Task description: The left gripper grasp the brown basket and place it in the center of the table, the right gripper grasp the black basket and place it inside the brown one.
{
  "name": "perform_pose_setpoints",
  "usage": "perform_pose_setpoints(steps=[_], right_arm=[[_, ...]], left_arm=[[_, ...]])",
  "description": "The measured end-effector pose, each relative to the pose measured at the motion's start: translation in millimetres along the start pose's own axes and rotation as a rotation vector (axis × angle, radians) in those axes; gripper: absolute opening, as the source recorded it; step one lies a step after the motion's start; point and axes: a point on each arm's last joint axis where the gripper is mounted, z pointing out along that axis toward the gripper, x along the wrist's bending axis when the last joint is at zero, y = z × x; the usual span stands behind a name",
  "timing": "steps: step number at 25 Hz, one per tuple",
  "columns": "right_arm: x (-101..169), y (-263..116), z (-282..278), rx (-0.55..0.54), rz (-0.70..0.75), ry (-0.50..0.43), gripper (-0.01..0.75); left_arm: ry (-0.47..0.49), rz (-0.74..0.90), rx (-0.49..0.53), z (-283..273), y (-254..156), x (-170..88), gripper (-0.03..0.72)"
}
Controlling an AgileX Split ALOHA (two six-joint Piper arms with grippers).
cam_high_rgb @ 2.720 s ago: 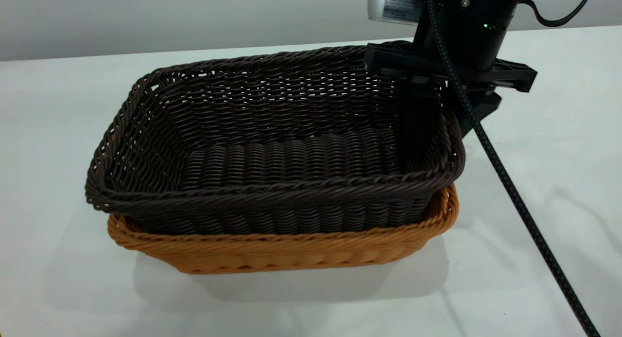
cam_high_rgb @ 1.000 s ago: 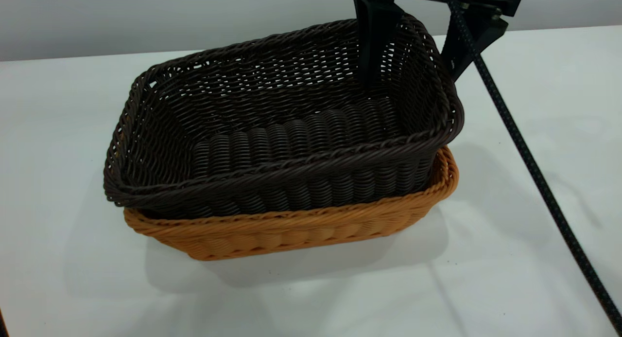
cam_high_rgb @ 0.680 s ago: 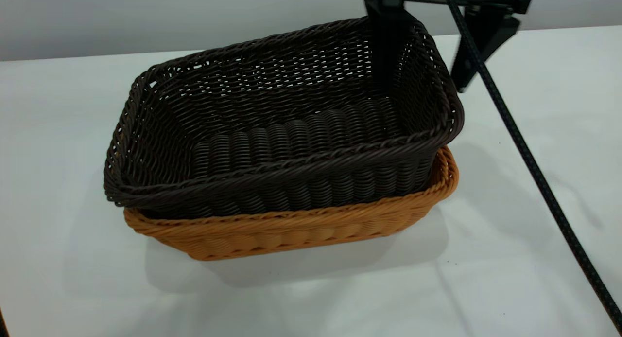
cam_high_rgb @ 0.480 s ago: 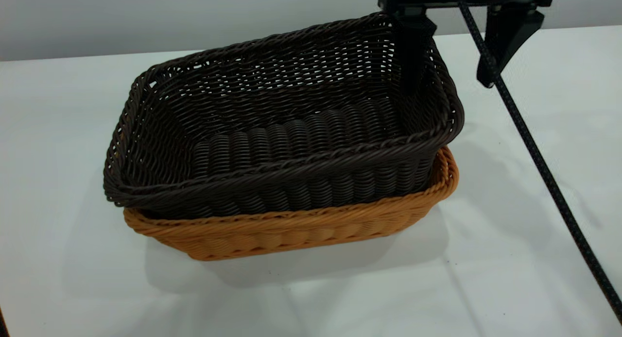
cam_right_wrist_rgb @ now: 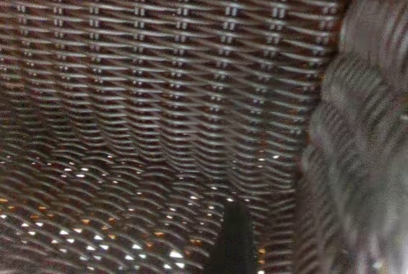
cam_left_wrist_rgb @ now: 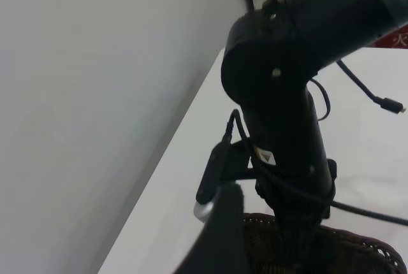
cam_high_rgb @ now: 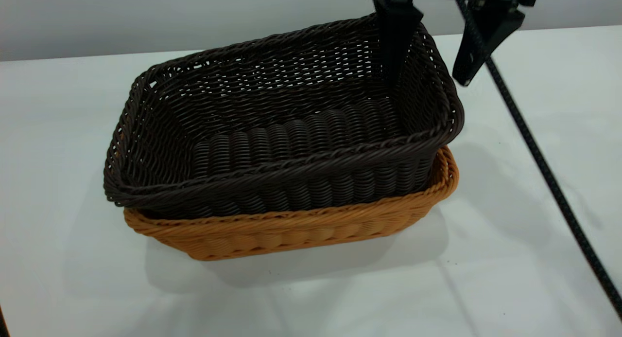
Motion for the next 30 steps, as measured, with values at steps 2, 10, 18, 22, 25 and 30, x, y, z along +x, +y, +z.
perform_pose_setpoints(steps=[2,10,18,22,25,30], right_arm=[[0,-1,-5,-0.015,-0.008,-0.011,0.600],[8,-9,-46,-0.115,-0.053,0.027,0.596],[18,-25,-85,-0.208,-0.204,0.095,0.507],[22,-38,-111,-0.275,-0.244,0.107,0.433],[22,-50,-133,-0.336,-0.267,0.095,0.353],[24,-77,-172,-0.443,-0.290,0.107,0.202]], left_arm=[[-0.001,0.000,0.001,0,0,0,0.667],[-0.003,-0.003,0.002,0,0,0,0.667],[-0.038,0.008,0.040,-7,-2,-4,0.610],[-0.054,-0.035,0.076,-16,-4,-7,0.524],[-0.034,-0.081,0.101,-27,-4,-7,0.462],[0.005,-0.144,0.160,-51,-7,-7,0.357]])
